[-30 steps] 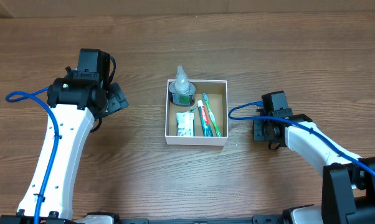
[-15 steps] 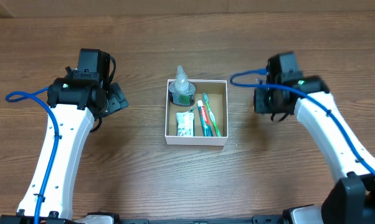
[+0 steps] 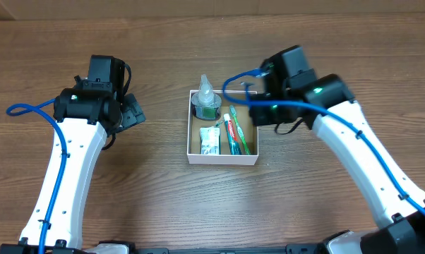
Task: Pack container
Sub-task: 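Carry the razor into the box with the right gripper and release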
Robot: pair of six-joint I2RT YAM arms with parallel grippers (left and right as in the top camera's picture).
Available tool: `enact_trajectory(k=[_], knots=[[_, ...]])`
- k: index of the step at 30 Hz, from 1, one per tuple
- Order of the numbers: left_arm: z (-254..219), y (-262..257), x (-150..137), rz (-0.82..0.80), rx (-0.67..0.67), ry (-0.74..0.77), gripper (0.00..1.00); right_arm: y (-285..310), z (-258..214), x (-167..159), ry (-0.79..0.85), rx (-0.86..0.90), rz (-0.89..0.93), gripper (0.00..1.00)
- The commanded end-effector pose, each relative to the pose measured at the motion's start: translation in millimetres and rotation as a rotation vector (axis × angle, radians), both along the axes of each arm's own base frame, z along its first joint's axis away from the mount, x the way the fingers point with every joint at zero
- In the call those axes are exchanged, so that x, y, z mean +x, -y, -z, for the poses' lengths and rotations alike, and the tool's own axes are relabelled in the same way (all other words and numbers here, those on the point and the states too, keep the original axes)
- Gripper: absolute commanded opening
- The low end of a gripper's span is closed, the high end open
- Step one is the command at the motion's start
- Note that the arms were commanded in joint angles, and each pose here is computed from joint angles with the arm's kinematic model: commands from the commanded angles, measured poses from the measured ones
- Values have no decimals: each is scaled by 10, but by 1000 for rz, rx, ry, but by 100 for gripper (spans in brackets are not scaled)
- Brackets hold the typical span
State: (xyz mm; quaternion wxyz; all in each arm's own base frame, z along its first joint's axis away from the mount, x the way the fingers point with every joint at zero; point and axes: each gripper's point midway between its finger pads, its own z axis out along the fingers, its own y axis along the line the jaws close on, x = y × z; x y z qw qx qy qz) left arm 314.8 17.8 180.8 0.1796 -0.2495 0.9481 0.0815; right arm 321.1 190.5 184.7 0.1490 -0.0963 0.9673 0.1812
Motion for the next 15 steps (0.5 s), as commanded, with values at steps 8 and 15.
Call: enact_trajectory(k=[8,15], knots=[[-116,-25,29,12,16,33,100,-219,264,108,67,6,87,4],[-116,-25,29,12,16,33,100,-205,433,79,56,2,90,4]])
